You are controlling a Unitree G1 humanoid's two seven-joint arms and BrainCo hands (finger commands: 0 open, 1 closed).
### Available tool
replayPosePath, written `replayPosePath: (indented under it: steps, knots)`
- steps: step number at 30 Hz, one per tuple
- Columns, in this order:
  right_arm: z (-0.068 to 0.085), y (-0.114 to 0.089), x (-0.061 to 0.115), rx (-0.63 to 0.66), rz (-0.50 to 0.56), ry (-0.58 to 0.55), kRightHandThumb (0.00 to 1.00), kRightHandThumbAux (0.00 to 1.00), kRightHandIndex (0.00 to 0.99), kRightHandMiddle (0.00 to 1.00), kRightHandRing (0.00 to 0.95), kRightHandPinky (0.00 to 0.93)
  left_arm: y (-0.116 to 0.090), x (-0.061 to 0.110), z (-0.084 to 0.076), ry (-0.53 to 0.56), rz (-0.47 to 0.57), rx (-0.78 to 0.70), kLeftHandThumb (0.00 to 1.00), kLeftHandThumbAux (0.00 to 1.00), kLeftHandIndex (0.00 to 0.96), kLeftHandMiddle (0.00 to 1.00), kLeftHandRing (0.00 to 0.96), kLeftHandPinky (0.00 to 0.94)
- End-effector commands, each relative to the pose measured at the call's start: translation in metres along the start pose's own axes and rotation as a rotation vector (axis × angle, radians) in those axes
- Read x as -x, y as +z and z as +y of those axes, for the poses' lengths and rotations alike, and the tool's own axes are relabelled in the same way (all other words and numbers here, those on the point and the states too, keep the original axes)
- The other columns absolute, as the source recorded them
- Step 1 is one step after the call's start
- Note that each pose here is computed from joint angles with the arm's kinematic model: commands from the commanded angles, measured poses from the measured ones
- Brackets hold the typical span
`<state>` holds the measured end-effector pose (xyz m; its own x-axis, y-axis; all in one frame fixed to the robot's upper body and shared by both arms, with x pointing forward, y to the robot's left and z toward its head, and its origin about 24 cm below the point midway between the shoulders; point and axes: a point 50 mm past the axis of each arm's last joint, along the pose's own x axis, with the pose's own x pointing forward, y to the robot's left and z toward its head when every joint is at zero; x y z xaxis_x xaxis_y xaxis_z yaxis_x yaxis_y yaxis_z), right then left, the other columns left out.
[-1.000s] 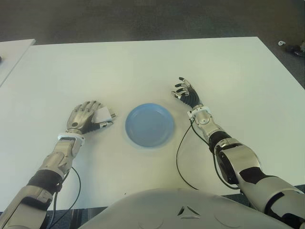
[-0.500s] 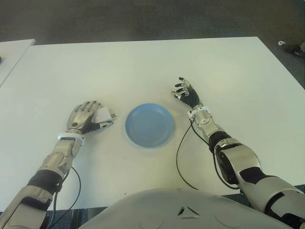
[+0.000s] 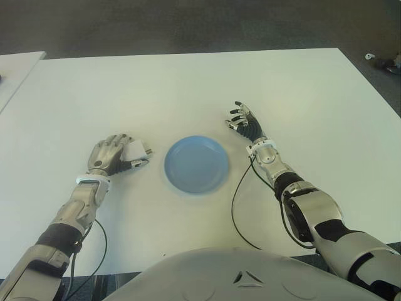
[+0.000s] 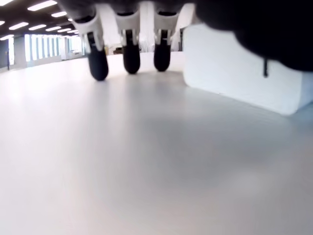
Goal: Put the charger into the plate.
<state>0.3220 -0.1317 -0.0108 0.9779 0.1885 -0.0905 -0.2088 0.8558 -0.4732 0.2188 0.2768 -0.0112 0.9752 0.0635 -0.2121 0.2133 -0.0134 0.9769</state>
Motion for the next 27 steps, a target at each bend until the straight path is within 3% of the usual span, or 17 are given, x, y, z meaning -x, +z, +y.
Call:
replayPosePath:
  steps: [1, 3, 6, 15, 27]
  knots:
    - [0.025, -0.034, 0.023, 0.02, 0.177, 0.115, 0.03, 0.657, 0.049, 0.282, 0.334, 0.328, 0.005, 0.017, -0.028, -0.139, 0.032, 0.046, 0.606, 0.448, 0.435, 0.645, 0.641, 0.675]
    - [0.025, -0.034, 0.023, 0.018, 0.177, 0.115, 0.02, 0.648, 0.047, 0.282, 0.334, 0.327, 0.007, 0.017, -0.027, -0.131, 0.04, 0.067, 0.676, 0.589, 0.438, 0.696, 0.689, 0.724]
    - [0.025, -0.034, 0.023, 0.012, 0.181, 0.118, 0.011, 0.636, 0.044, 0.278, 0.333, 0.322, 0.011, 0.018, -0.026, -0.101, 0.032, 0.123, 0.712, 0.657, 0.442, 0.748, 0.739, 0.785]
    - [0.025, -0.034, 0.023, 0.015, 0.187, 0.122, 0.0, 0.593, 0.031, 0.283, 0.335, 0.312, 0.015, 0.021, -0.021, -0.019, -0.019, 0.223, 0.738, 0.693, 0.444, 0.828, 0.822, 0.847]
    - [0.025, -0.034, 0.022, 0.024, 0.185, 0.121, 0.0, 0.571, 0.018, 0.293, 0.346, 0.32, 0.016, 0.023, -0.013, 0.073, -0.075, 0.264, 0.748, 0.696, 0.443, 0.859, 0.859, 0.864]
